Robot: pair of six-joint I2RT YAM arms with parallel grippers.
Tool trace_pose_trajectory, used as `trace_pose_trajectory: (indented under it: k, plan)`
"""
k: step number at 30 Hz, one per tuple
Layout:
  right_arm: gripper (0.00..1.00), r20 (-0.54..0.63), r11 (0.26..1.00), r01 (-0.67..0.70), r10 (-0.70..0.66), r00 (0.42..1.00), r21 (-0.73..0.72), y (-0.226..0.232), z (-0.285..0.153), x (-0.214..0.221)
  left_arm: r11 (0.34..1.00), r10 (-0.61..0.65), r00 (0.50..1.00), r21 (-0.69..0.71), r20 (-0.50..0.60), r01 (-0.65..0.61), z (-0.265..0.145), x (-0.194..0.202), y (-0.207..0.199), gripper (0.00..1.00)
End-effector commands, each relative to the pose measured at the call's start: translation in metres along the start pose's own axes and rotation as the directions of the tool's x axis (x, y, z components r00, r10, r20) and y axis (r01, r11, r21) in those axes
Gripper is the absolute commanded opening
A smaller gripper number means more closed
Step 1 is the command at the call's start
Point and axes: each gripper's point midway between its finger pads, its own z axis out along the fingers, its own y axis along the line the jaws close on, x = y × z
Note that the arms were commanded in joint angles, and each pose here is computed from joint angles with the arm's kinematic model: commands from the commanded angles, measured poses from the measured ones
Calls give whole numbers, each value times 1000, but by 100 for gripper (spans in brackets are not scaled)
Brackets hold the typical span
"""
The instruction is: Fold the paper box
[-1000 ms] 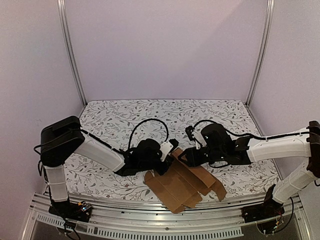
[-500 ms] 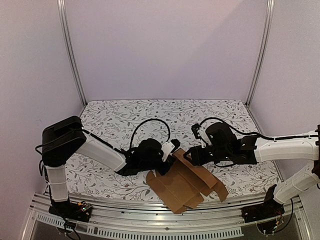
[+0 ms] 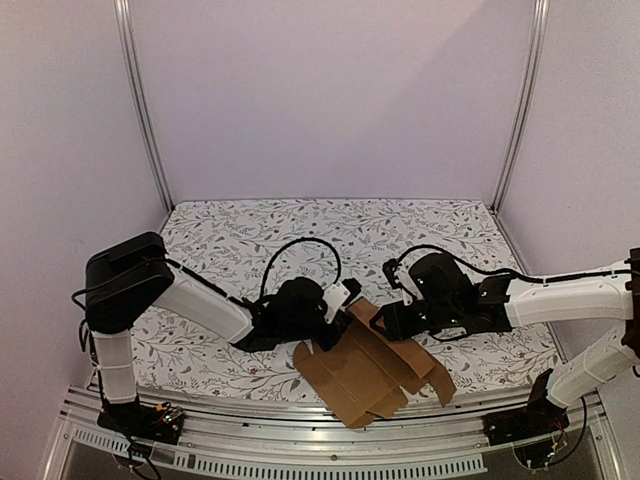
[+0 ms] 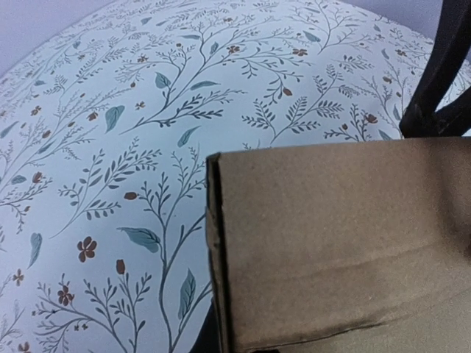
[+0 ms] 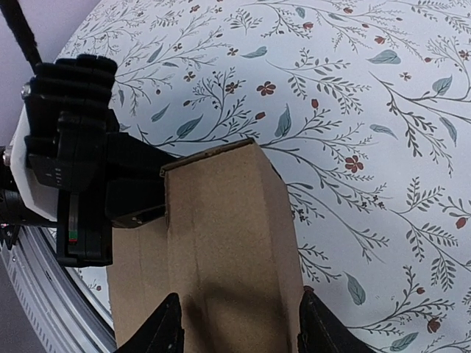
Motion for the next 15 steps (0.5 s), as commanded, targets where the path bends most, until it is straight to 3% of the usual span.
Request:
trace_pose_trajectory:
  k: [1,15]
  plan:
    - [52,-46,999,-30,28,999,-44,4,8,12,1000,-6,1000,29,-15,7,9,8,-12,3]
    - [45,-48,996,-55,52,998,-64,6,12,15,998,-70,997,9,34,70,16,-3,-9,22]
